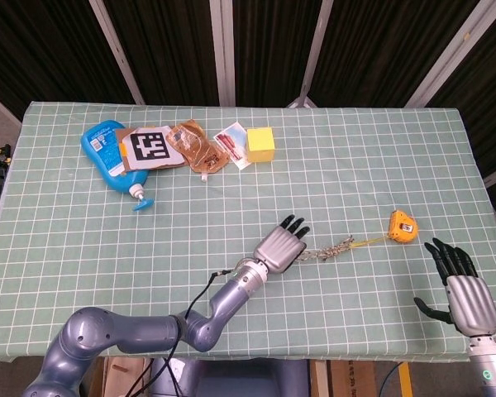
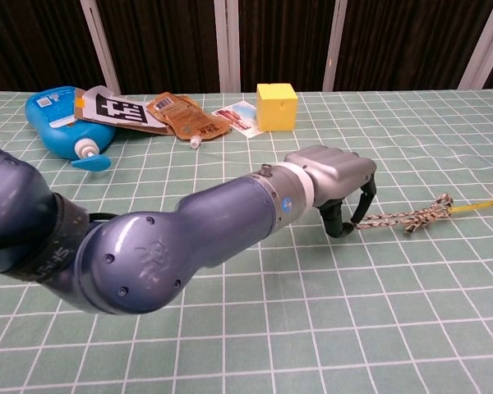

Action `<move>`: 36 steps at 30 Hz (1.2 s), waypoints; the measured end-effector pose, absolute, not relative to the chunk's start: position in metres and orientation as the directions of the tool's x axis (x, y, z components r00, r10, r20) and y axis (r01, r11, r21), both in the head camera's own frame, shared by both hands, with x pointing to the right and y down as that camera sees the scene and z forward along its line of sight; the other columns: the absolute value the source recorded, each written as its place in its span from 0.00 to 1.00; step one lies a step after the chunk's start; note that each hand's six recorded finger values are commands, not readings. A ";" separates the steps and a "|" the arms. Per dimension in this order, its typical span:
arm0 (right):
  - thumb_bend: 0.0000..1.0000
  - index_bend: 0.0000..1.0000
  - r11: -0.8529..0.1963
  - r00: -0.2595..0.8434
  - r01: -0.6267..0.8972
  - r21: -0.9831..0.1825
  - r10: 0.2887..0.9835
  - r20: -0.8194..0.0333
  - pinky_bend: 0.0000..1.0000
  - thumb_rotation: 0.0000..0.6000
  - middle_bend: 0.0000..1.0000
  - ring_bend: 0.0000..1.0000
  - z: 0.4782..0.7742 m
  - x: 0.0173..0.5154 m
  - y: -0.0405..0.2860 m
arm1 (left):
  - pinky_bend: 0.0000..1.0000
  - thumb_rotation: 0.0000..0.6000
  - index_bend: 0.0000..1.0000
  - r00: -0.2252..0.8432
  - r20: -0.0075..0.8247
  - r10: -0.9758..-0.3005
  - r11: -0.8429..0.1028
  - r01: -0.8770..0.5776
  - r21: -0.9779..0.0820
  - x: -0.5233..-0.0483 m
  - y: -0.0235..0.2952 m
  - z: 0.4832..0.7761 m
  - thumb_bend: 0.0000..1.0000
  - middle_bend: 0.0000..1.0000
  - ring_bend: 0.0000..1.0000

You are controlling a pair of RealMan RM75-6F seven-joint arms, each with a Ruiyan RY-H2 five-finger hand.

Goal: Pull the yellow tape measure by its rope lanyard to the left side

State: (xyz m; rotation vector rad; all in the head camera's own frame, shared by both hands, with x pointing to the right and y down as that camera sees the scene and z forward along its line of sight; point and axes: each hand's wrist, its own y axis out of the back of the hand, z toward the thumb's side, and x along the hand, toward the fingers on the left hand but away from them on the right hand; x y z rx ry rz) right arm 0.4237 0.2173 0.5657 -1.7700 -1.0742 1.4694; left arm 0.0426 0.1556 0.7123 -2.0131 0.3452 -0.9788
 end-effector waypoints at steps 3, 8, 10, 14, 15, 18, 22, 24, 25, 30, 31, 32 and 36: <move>0.24 0.00 -0.496 0.063 0.208 -0.843 0.867 -0.494 0.00 1.00 0.00 0.00 0.566 0.424 0.217 | 0.00 1.00 0.57 0.648 0.502 -0.573 -0.592 0.098 -0.800 0.032 0.146 0.707 0.54 0.12 0.00; 0.24 0.00 -0.493 0.064 0.202 -0.846 0.869 -0.491 0.00 1.00 0.00 0.00 0.565 0.423 0.217 | 0.00 1.00 0.57 0.634 0.488 -0.600 -0.574 0.084 -0.815 0.009 0.132 0.699 0.54 0.12 0.00; 0.24 0.00 -0.491 0.064 0.200 -0.848 0.870 -0.489 0.00 1.00 0.00 0.00 0.565 0.423 0.217 | 0.00 1.00 0.57 0.628 0.484 -0.609 -0.568 0.080 -0.819 -0.001 0.129 0.695 0.54 0.12 0.00; 0.24 0.00 -0.487 0.063 0.192 -0.852 0.873 -0.484 0.00 1.00 0.00 0.00 0.565 0.423 0.216 | 0.00 1.00 0.57 0.613 0.474 -0.632 -0.556 0.067 -0.829 -0.028 0.120 0.686 0.54 0.12 0.00; 0.24 0.00 -0.485 0.063 0.189 -0.854 0.874 -0.482 0.00 1.00 0.00 0.00 0.565 0.423 0.216 | 0.00 1.00 0.57 0.610 0.471 -0.637 -0.552 0.064 -0.831 -0.034 0.119 0.684 0.54 0.12 0.00; 0.24 0.00 -0.479 0.064 0.182 -0.859 0.877 -0.476 0.00 1.00 0.00 0.00 0.564 0.423 0.216 | 0.00 1.00 0.57 0.597 0.458 -0.659 -0.541 0.047 -0.840 -0.055 0.113 0.676 0.54 0.12 0.00; 0.24 0.00 -0.476 0.064 0.175 -0.862 0.879 -0.472 0.00 1.00 0.00 0.00 0.564 0.422 0.217 | 0.00 1.00 0.57 0.575 0.425 -0.699 -0.506 0.023 -0.862 -0.087 0.104 0.662 0.54 0.13 0.00; 0.24 0.00 -0.474 0.063 0.173 -0.864 0.880 -0.470 0.00 1.00 0.00 0.00 0.564 0.422 0.217 | 0.00 1.00 0.57 0.564 0.403 -0.721 -0.483 0.009 -0.876 -0.107 0.102 0.655 0.54 0.13 0.00; 0.24 0.00 -0.474 0.063 0.172 -0.864 0.880 -0.470 0.00 1.00 0.00 0.00 0.564 0.421 0.217 | 0.00 1.00 0.57 0.560 0.395 -0.728 -0.474 0.004 -0.880 -0.114 0.101 0.651 0.53 0.13 0.00; 0.24 0.00 -0.469 0.064 0.166 -0.868 0.883 -0.465 0.00 1.00 0.00 0.00 0.563 0.421 0.217 | 0.00 1.00 0.57 0.552 0.355 -0.754 -0.435 -0.015 -0.900 -0.148 0.101 0.638 0.54 0.13 0.00; 0.24 0.00 -0.468 0.065 0.165 -0.868 0.884 -0.464 0.00 1.00 0.00 0.00 0.563 0.421 0.217 | 0.00 1.00 0.57 0.550 0.351 -0.758 -0.429 -0.015 -0.903 -0.154 0.101 0.636 0.54 0.13 0.00; 0.24 0.00 -0.467 0.065 0.163 -0.869 0.884 -0.463 0.00 1.00 0.00 0.00 0.563 0.420 0.217 | 0.00 1.00 0.57 0.548 0.347 -0.761 -0.423 -0.014 -0.906 -0.160 0.101 0.634 0.54 0.13 0.00; 0.24 0.00 -0.465 0.069 0.157 -0.871 0.885 -0.460 0.00 1.00 0.00 0.00 0.563 0.420 0.218 | 0.00 1.00 0.57 0.531 0.337 -0.777 -0.404 -0.010 -0.915 -0.184 0.103 0.627 0.54 0.13 0.00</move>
